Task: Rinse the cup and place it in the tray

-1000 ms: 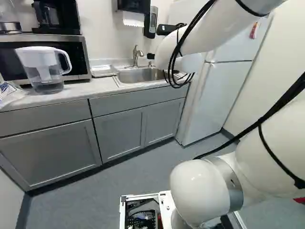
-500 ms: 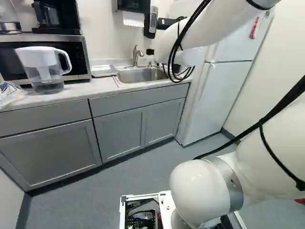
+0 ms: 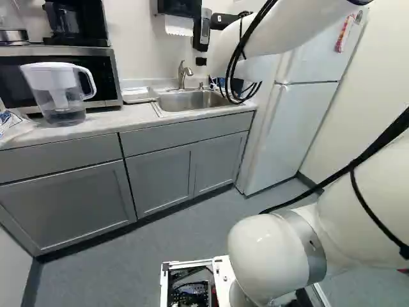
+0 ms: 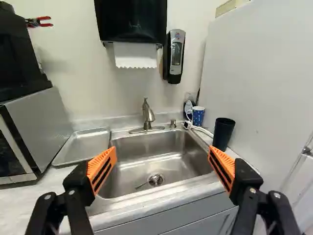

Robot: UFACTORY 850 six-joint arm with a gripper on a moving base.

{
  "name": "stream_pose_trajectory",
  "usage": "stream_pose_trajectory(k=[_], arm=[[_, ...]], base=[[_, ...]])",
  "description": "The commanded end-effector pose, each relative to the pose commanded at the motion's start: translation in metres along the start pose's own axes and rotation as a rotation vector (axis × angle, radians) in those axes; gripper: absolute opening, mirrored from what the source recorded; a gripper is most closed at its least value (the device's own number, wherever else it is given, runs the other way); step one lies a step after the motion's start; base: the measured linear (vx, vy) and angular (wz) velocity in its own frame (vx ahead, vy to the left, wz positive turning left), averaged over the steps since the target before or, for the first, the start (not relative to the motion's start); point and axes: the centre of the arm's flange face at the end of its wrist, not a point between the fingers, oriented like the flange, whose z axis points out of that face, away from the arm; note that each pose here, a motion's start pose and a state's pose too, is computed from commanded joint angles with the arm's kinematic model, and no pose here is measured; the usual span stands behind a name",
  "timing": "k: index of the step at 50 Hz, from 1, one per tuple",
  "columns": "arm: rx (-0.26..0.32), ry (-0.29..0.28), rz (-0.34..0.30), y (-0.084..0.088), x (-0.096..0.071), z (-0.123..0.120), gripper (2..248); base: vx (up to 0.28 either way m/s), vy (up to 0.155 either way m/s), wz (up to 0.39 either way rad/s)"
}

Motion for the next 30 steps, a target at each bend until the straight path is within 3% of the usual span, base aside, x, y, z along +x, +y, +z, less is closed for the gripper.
stream_pose_trajectory(k=[30], arm=[[0.000,0.000,0.000,0.0000,0.0000,0.0000,247]], base=[[0.026,-0.002,0.001]])
